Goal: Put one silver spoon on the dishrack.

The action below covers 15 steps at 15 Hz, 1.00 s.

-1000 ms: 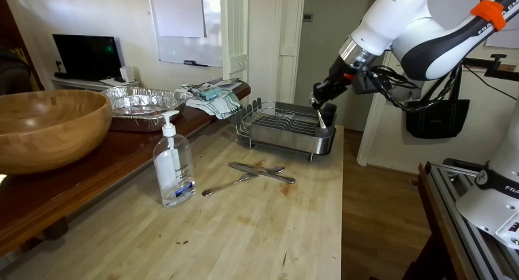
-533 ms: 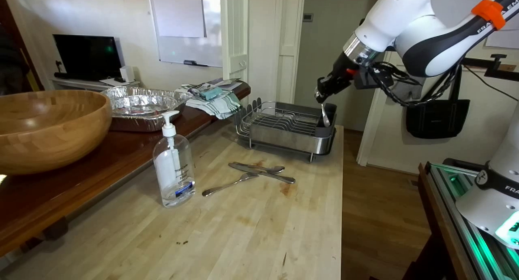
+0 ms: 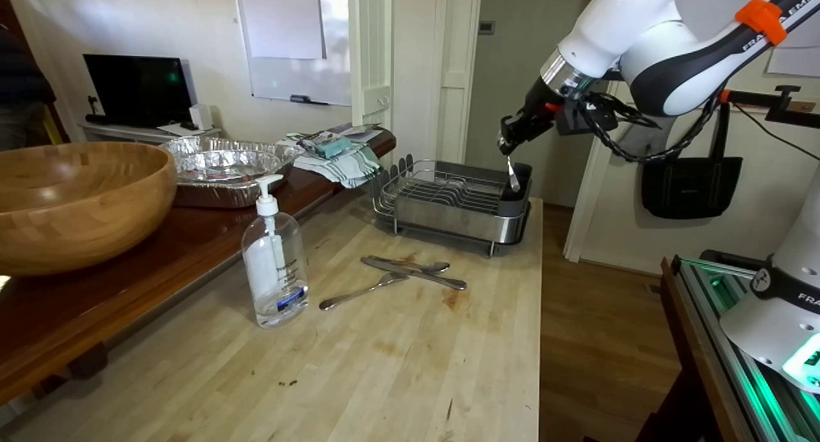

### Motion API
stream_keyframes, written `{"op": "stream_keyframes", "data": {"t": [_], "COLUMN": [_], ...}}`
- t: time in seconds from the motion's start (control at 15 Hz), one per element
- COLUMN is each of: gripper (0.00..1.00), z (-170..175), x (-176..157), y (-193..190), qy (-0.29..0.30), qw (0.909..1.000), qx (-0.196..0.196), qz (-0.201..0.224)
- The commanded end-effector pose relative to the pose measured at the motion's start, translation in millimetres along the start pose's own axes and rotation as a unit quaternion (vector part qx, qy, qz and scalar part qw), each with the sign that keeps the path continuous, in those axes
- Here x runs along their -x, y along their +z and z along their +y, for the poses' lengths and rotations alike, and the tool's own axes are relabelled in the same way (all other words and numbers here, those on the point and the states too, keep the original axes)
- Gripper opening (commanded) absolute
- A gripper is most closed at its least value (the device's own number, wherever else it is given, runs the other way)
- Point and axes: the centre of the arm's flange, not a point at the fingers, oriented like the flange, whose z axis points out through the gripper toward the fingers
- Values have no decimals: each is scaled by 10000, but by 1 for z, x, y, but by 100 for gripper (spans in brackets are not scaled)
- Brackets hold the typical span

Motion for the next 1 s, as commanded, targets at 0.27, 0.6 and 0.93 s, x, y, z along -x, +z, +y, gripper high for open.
{"op": "stream_keyframes", "data": {"t": [0.27,0.6,0.93], "gripper": [1,1,1], "z": [8,16,20], "x": [-10,-20,-28], "y": [20,28,42], "qy": [-136,-108,-97], "qw": [9991,9982,9964], "qx": [380,545,777], "qz": [-138,-205,-310]}}
